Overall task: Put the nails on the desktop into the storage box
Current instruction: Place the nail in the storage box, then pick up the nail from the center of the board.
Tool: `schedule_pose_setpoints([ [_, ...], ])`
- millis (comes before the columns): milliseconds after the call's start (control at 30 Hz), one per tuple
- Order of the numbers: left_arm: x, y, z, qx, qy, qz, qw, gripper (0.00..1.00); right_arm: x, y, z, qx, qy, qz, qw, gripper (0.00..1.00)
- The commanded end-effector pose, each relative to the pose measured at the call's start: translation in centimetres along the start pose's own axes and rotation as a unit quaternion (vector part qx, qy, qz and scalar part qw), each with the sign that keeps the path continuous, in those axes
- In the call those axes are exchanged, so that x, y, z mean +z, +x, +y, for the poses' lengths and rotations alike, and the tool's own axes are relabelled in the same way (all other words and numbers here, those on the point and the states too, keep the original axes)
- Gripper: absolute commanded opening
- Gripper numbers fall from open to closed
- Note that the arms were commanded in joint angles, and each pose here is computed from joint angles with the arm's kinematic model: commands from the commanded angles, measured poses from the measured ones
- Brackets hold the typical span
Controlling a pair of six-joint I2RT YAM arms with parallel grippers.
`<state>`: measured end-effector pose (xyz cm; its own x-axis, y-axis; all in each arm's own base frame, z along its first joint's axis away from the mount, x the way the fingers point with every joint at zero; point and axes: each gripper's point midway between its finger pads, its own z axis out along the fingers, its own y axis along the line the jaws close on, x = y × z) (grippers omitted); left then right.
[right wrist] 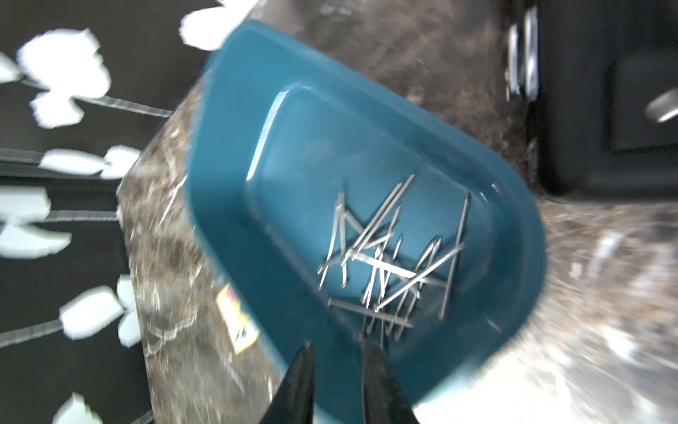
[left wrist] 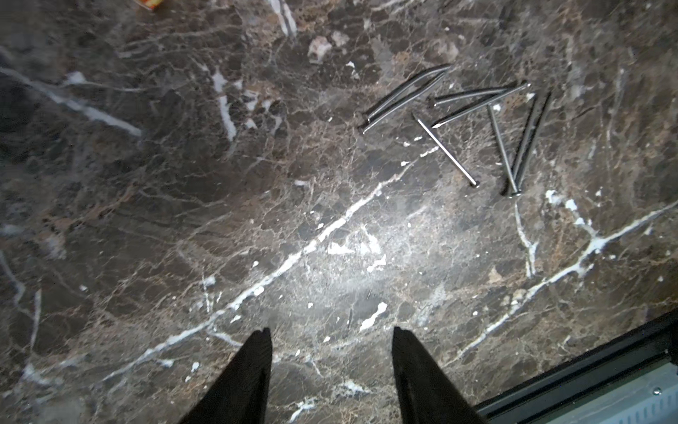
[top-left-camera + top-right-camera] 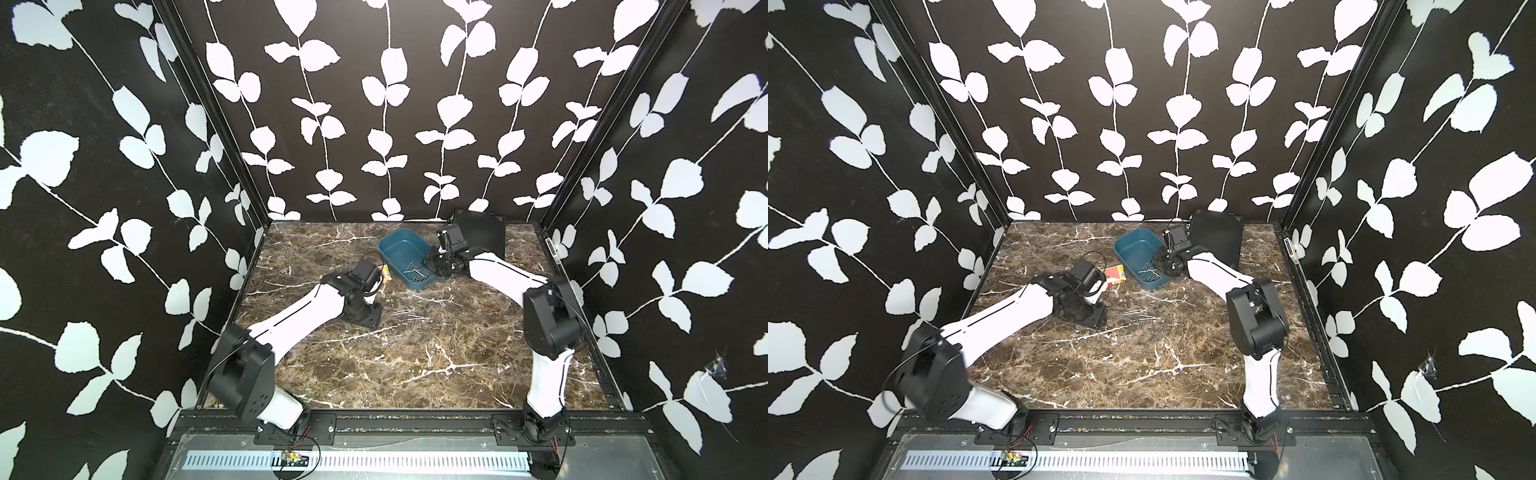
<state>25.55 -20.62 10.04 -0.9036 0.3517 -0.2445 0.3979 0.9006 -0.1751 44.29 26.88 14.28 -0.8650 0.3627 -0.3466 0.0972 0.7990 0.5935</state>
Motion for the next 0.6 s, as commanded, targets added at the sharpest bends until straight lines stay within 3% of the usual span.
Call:
schedule_pose_setpoints([
  [0,0.0,-2.0,-1.4,0.012,0.038,-0.024,0.999,0.55,-3.9,4.1,-0.7,-0.115,0.014,0.067,0.991,0.27],
  [133,1.0,-2.0,-1.6,-0.022,0.05,-0.027,0.998,0.55,-5.9,9.8,-3.2,-0.22,0.039,0.134,0.965,0.3],
  [267,1.3,-1.1,-0.7,-0.077,0.053,-0.037,0.995,0.56,-5.4,15.3,-5.4,-0.292,0.082,0.193,0.933,0.34],
  [567,-0.2,2.1,2.3,-0.185,0.066,-0.063,0.979,0.57,-1.7,19.9,-3.0,-0.379,0.09,0.229,0.892,0.4],
])
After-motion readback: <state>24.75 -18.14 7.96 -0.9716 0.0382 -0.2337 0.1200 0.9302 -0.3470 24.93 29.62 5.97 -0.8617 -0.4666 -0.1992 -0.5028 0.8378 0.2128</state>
